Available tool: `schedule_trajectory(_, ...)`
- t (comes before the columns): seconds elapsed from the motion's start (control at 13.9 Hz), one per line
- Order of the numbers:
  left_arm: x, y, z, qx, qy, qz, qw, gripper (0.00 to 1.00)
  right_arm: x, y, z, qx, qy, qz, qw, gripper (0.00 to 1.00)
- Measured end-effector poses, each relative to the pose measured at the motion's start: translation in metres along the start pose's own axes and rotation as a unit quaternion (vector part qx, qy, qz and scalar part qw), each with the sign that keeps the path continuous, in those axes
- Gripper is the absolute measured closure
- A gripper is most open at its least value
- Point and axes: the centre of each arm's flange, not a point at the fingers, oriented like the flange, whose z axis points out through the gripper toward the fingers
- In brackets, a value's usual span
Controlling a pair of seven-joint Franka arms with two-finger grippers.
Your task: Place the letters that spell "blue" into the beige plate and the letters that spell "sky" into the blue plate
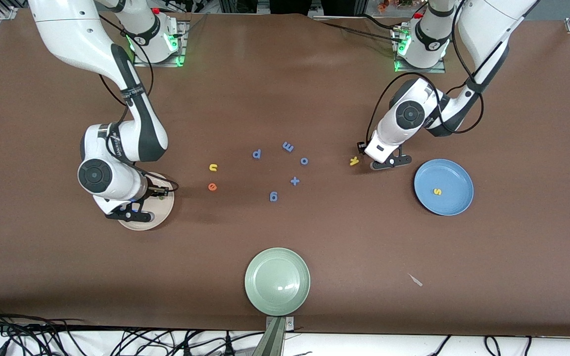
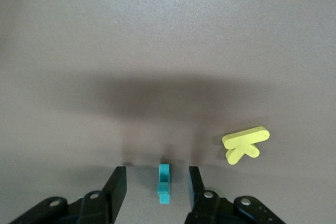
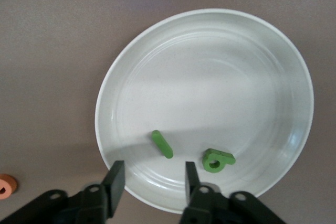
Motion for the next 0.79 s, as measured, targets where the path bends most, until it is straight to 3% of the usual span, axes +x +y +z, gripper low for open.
schedule_trajectory(0.07, 0.0, 0.0, 0.0, 0.0, 0.0, 0.001, 1.0, 0.5, 0.0, -0.001, 0.0, 0.001, 0.0, 0.002, 1.0, 0.29)
schedule_trajectory(0.14, -0.002, 0.002, 0.001, 0.0, -0.001, 0.003, 1.0, 0.5, -0.001, -0.006, -0.001, 0.004, 0.0, 0.009, 1.0, 0.28)
schedule_trajectory(0.29, -0.007, 0.009, 0.003, 0.002, -0.002, 0.01, 1.0, 0.64, -0.007, -0.027, -0.003, 0.014, -0.002, 0.031, 0.999, 0.28)
schedule_trajectory(0.36, -0.009, 0.011, 0.004, 0.002, -0.003, 0.012, 1.0, 0.64, -0.012, -0.043, -0.003, 0.019, -0.003, 0.044, 0.999, 0.28)
schedule_trajectory(0.57, -0.01, 0.012, 0.004, 0.002, -0.003, 0.013, 1.0, 0.91, -0.029, -0.091, -0.004, 0.035, -0.005, 0.076, 0.996, 0.28)
schedule_trajectory(0.79, 0.001, 0.004, -0.006, 0.005, 0.002, 0.001, 1.0, 0.9, -0.044, -0.131, 0.001, 0.049, 0.006, 0.103, 0.993, 0.27)
